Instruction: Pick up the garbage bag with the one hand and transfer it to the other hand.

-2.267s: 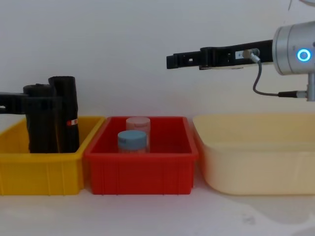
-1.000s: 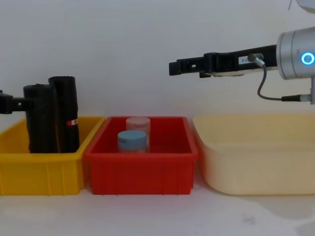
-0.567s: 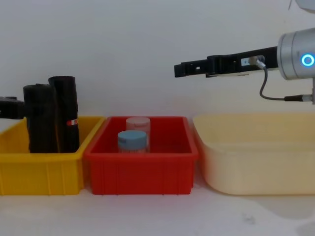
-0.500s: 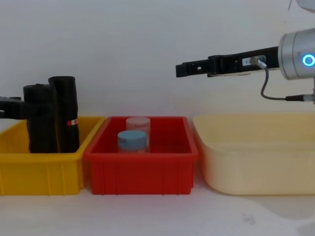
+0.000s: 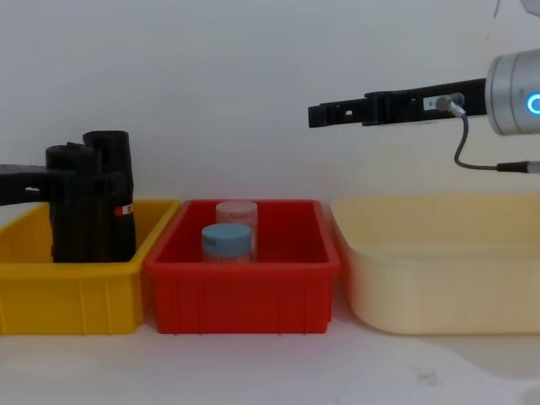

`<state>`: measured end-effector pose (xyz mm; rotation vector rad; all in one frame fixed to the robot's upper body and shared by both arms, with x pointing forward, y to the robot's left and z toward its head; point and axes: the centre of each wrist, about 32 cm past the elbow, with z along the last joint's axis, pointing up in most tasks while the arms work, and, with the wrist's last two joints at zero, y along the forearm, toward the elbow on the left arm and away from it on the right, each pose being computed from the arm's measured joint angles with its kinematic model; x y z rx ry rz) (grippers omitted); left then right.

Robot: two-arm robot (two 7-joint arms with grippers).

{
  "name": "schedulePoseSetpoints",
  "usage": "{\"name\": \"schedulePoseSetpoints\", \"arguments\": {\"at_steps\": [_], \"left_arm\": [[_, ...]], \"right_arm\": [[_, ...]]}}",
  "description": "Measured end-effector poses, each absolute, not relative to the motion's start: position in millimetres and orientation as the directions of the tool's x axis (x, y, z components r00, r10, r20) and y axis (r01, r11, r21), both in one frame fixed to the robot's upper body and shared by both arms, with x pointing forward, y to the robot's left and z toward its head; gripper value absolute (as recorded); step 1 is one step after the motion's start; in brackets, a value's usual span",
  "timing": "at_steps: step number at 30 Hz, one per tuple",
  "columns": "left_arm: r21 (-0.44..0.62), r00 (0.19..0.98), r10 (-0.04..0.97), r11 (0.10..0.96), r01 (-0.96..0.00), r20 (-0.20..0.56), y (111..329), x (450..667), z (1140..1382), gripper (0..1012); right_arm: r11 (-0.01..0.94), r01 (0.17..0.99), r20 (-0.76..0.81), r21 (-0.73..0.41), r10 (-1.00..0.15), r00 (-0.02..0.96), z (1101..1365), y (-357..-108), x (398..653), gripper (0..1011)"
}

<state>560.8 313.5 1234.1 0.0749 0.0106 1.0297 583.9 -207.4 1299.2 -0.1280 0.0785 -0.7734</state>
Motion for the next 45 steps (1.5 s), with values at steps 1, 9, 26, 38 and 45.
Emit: {"name": "schedulePoseSetpoints", "arguments": {"at_steps": [1, 9, 26, 38, 45], "left_arm": [[0.065, 0.513, 0.858, 0.511, -0.857, 0.026, 313.1, 561.1, 1233.9, 1001], [0.045, 0.496, 0.868, 0.495, -0.868, 0.020, 310.0, 564.3, 1232.5, 1001], [0.030, 0.483, 0.876, 0.482, -0.876, 0.017, 307.7, 566.6, 1232.0, 598], [0.027, 0.480, 0.877, 0.480, -0.877, 0.017, 307.3, 567.0, 1231.7, 508], [0.026, 0.479, 0.877, 0.479, -0.878, 0.017, 307.2, 567.2, 1231.7, 508]], "right_arm": [[0.710, 0.690, -0.024, -0.141, -0.699, 0.715, 1298.9, -207.5, 583.9, 1001], [0.725, 0.678, -0.030, -0.119, -0.685, 0.728, 1296.4, -208.8, 584.1, 1001], [0.736, 0.669, -0.033, -0.102, -0.675, 0.737, 1294.8, -209.8, 584.3, 1002], [0.737, 0.668, -0.034, -0.100, -0.674, 0.738, 1294.8, -210.1, 585.2, 1001], [0.750, 0.653, -0.061, -0.107, -0.660, 0.749, 1297.2, -209.2, 590.4, 1001]]}}
